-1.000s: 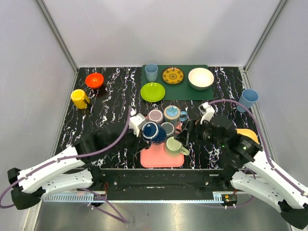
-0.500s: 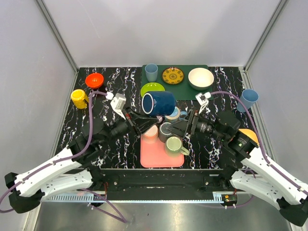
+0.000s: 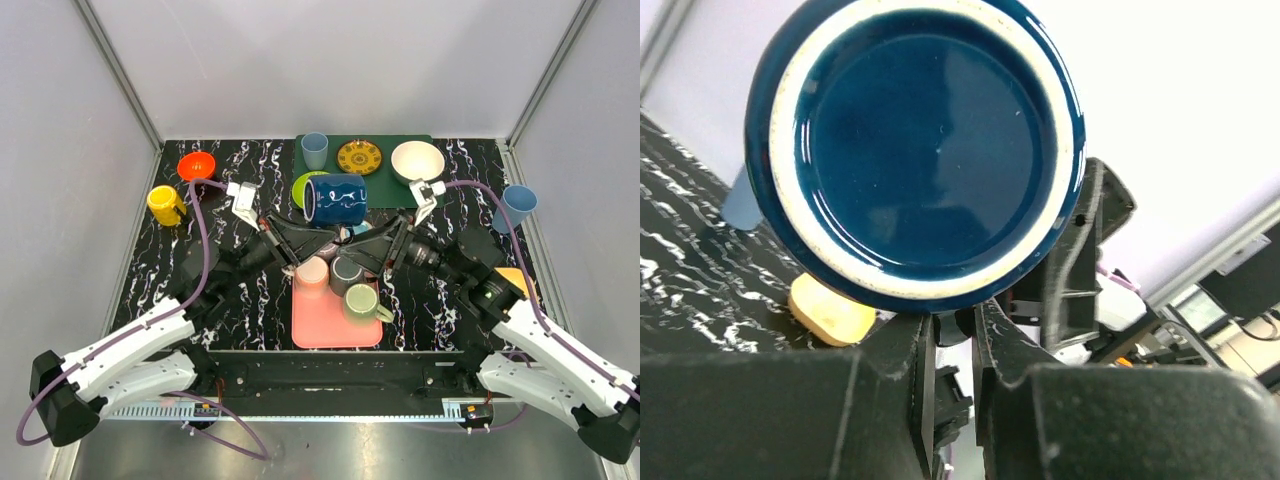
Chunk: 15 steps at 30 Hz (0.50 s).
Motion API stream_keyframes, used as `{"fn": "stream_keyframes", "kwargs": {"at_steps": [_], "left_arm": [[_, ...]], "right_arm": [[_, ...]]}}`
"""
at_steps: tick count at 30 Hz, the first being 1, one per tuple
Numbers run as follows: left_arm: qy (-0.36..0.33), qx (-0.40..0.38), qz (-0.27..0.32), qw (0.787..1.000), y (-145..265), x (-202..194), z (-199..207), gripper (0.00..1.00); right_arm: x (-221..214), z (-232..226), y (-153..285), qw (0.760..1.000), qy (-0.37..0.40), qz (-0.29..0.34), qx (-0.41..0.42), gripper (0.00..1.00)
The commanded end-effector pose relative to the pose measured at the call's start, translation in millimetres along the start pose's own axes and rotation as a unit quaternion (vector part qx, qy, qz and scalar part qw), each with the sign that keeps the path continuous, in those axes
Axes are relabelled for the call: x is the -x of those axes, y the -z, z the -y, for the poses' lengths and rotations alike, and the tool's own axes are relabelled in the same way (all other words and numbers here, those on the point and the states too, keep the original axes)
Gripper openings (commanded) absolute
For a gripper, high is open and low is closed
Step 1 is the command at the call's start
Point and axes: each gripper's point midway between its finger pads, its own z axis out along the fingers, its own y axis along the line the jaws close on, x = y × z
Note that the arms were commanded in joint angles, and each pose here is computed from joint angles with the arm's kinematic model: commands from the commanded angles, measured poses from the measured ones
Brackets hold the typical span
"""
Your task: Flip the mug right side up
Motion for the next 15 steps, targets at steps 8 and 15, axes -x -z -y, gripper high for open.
{"fn": "stream_keyframes", "kwargs": {"at_steps": [8,15], "left_arm": [[0.000,-0.163,0.027,0.986,12,25,73,0.00],[0.008,-0.177,-0.007,0.984,15,11,73,0.00]], "right_arm": [[17,-16,-14,0.998,0.043,0.012,0.033,0.63],[19,-30,-14,0.997,0.054,-0.003,0.057,0.52]]}}
